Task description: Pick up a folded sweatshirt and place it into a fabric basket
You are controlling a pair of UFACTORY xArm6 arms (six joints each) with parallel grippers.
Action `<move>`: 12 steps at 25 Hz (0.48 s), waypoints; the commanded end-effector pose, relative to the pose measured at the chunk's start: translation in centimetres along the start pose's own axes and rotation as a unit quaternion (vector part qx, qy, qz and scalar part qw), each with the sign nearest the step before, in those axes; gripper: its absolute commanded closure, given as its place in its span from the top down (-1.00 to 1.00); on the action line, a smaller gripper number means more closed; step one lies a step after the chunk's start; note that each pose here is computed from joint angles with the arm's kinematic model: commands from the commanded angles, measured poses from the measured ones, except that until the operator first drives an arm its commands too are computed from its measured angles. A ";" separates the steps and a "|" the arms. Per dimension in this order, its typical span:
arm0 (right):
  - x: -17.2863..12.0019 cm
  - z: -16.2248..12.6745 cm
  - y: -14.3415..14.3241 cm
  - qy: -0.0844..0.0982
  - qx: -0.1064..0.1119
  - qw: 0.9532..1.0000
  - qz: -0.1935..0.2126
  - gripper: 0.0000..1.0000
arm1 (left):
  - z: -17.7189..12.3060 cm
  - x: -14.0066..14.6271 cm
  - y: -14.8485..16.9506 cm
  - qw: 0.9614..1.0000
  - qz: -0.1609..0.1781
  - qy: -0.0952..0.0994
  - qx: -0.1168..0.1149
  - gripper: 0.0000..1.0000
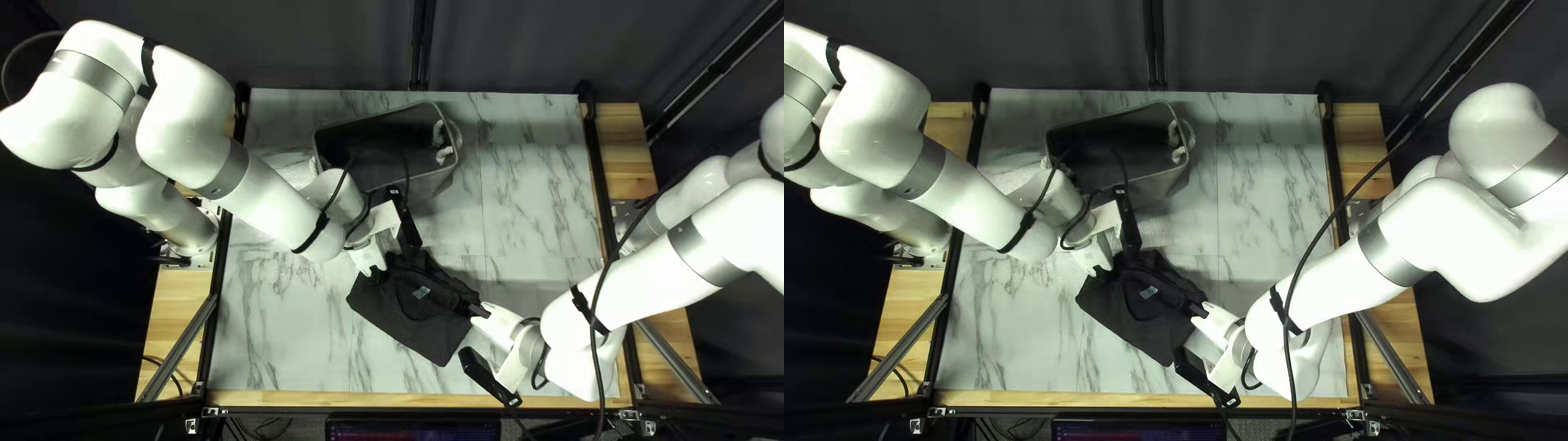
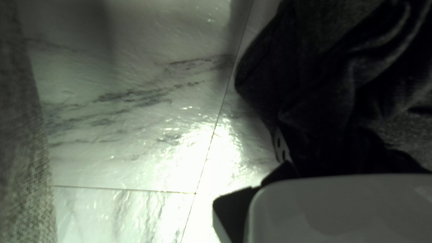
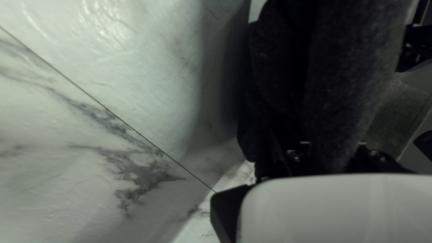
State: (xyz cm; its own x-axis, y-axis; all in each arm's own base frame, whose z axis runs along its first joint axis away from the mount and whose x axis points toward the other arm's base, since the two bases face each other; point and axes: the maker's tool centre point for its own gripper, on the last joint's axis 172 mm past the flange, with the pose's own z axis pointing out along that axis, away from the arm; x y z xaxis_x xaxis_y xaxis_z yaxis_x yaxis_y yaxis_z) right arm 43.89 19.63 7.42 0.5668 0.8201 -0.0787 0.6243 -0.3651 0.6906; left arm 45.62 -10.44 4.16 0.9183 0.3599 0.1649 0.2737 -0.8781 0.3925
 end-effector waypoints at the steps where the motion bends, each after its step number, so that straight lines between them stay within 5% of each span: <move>1: -0.3 -0.1 0.2 -0.001 -0.001 1.000 0.002 -1.00 | -1.5 0.1 1.6 1.000 0.014 -0.002 -0.001 -1.00; 12: -2.5 -3.3 5.3 0.012 -0.031 0.999 0.002 -1.00 | -8.2 0.7 3.7 0.998 0.060 0.006 -0.001 -1.00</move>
State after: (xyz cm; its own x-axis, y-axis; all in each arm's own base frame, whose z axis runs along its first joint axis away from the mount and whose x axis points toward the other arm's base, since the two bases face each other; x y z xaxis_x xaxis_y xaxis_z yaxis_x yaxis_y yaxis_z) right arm 43.92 18.03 12.21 0.5609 0.8260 -0.0560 0.5925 -0.3533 0.7239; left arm 45.12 -11.51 12.19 0.9397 0.2650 0.2164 0.1706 -0.9112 0.3751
